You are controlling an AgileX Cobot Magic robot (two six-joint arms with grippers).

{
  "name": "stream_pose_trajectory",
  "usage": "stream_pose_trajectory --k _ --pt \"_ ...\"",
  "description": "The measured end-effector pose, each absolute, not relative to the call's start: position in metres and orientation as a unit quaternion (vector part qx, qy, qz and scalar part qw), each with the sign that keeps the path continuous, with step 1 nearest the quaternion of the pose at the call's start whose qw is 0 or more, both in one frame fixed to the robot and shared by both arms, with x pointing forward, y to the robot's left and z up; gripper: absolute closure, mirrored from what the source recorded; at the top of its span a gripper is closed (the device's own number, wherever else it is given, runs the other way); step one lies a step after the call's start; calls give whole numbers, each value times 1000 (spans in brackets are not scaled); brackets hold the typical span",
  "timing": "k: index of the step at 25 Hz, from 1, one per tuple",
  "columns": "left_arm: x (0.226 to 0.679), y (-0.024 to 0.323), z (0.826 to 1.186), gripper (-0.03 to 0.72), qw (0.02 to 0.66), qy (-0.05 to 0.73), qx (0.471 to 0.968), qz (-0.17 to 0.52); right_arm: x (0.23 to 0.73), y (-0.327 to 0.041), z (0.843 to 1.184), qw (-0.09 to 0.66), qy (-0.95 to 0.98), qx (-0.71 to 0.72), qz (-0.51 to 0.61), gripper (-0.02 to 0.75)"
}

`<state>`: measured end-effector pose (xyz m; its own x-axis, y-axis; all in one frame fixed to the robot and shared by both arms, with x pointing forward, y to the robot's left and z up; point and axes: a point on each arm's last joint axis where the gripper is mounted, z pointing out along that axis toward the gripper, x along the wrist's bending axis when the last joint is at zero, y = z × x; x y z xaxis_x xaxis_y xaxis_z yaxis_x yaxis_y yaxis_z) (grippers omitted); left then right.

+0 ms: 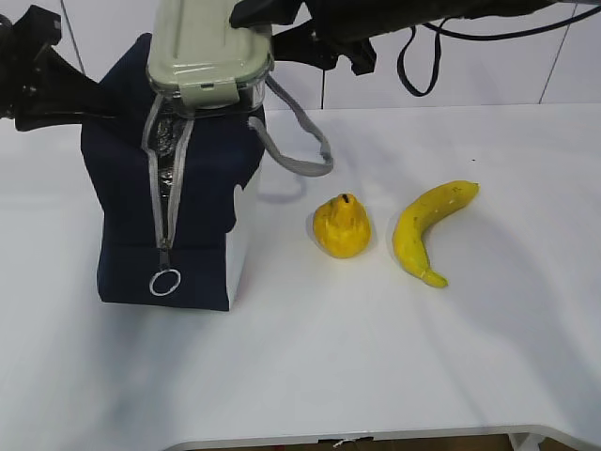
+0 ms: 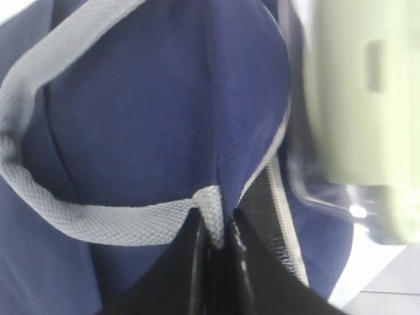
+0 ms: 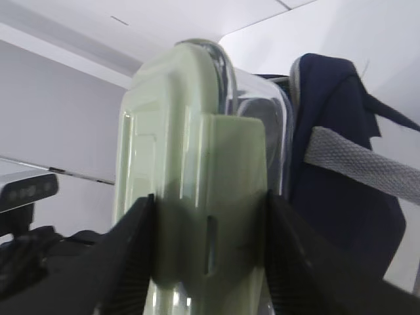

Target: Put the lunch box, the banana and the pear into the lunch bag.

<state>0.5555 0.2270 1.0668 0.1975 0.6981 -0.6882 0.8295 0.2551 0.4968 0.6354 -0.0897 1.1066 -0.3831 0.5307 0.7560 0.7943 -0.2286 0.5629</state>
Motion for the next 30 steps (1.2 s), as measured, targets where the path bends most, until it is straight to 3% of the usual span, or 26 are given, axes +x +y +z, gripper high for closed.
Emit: stream_pose_trajectory --k 13,22,30 --pt "555 221 1069 678 489 628 600 -77 631 -62 1070 33 -718 -494 -490 357" --pt "552 204 1069 678 490 615 612 -81 623 -44 1061 -43 -804 -350 -479 357" --pt "552 204 1069 678 490 616 612 -80 618 -25 1022 -29 -865 -238 -441 357"
